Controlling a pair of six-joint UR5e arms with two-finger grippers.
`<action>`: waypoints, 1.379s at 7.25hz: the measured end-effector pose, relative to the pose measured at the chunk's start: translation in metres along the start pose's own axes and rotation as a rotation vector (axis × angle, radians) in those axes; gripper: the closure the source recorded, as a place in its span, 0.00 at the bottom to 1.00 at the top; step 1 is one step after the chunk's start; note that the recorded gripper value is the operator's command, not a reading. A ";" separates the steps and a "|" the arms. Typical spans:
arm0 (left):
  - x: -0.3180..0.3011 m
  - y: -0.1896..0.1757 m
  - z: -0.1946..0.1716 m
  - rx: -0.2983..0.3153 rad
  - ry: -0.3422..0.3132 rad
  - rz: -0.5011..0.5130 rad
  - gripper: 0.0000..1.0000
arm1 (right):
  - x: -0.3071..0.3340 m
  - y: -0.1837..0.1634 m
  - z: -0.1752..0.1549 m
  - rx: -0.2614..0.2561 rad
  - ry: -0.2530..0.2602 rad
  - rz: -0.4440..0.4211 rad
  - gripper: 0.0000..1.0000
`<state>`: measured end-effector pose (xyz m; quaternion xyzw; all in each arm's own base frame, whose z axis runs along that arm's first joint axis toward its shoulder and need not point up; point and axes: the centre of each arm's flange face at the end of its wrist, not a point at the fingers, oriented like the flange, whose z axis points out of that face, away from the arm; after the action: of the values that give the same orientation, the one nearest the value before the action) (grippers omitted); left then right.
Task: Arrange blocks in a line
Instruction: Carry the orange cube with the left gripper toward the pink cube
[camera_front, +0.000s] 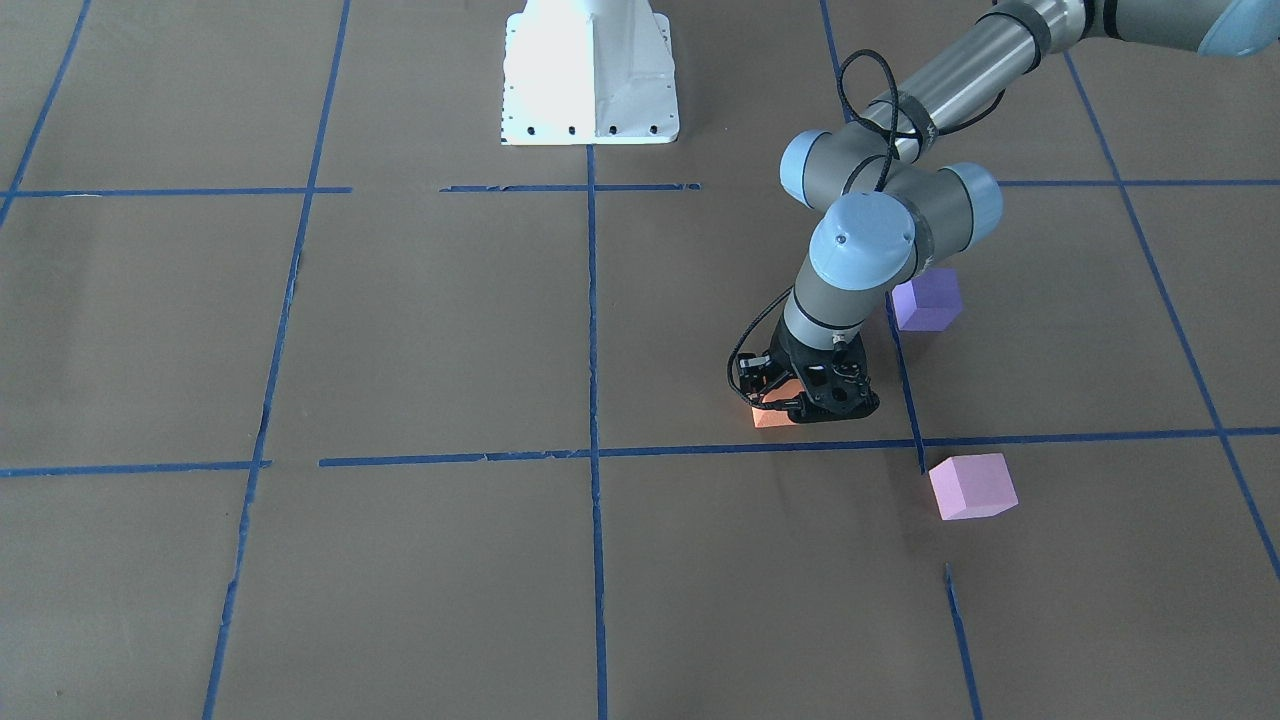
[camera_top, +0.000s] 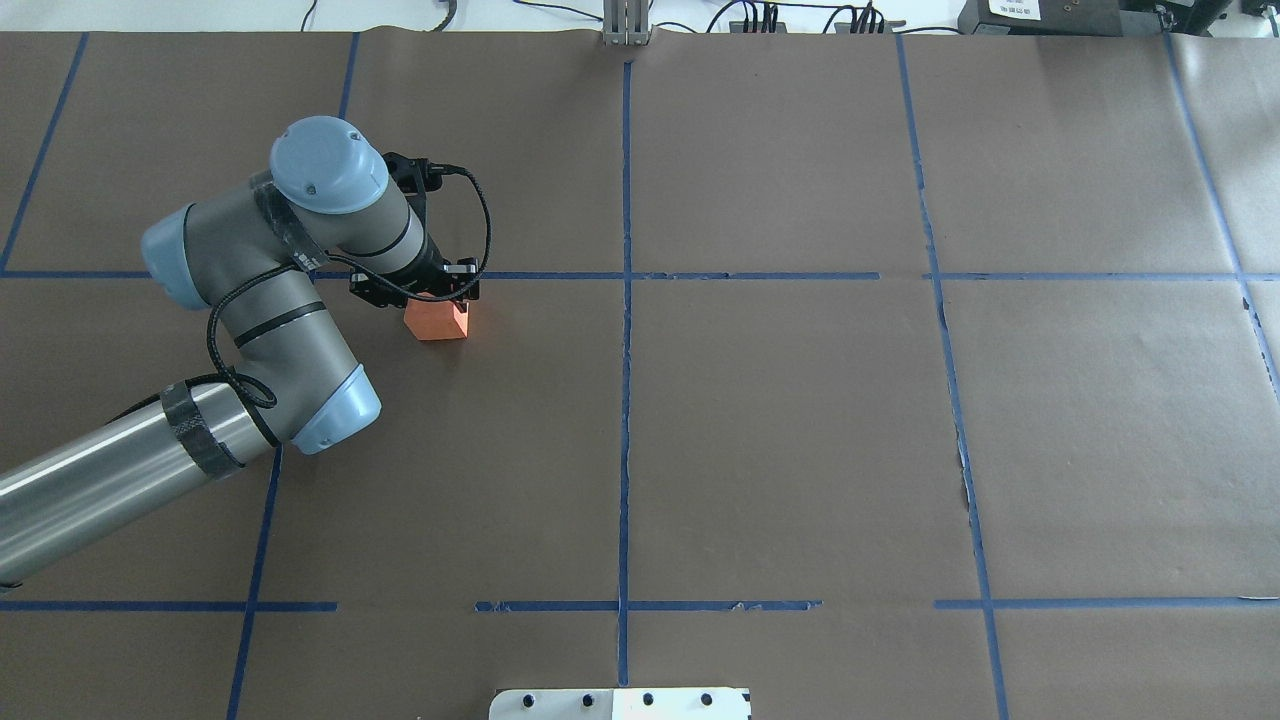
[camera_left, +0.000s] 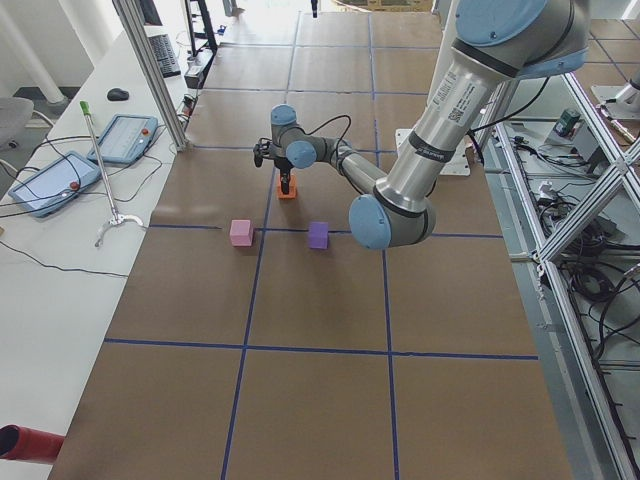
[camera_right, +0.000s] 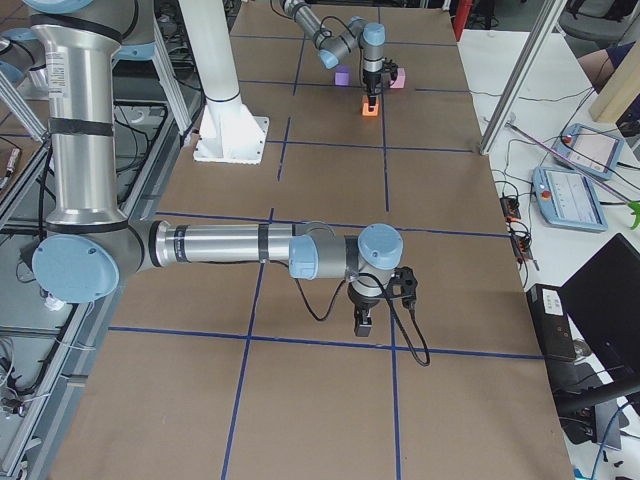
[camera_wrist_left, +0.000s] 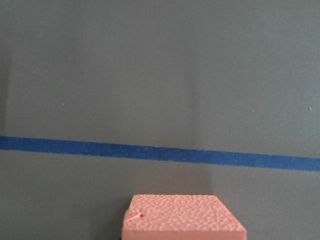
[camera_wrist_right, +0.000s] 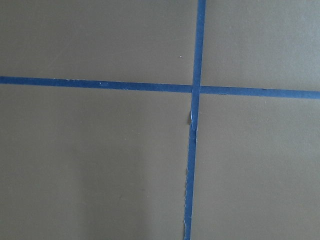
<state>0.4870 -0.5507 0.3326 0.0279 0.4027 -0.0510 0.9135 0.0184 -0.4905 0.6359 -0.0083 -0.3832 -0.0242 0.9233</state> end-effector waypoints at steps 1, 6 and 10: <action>-0.001 -0.011 -0.017 0.017 0.017 -0.001 0.78 | 0.000 0.000 0.000 0.000 0.000 0.000 0.00; -0.129 -0.032 -0.104 0.056 -0.027 0.110 0.76 | 0.000 0.000 0.000 0.000 0.001 0.000 0.00; -0.206 -0.031 -0.088 0.033 -0.058 0.151 0.76 | 0.000 0.000 0.000 0.000 0.001 0.000 0.00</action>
<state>0.2805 -0.5583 0.4251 0.0717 0.3719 0.0109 0.9255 0.0185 -0.4905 0.6359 -0.0083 -0.3830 -0.0242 0.9234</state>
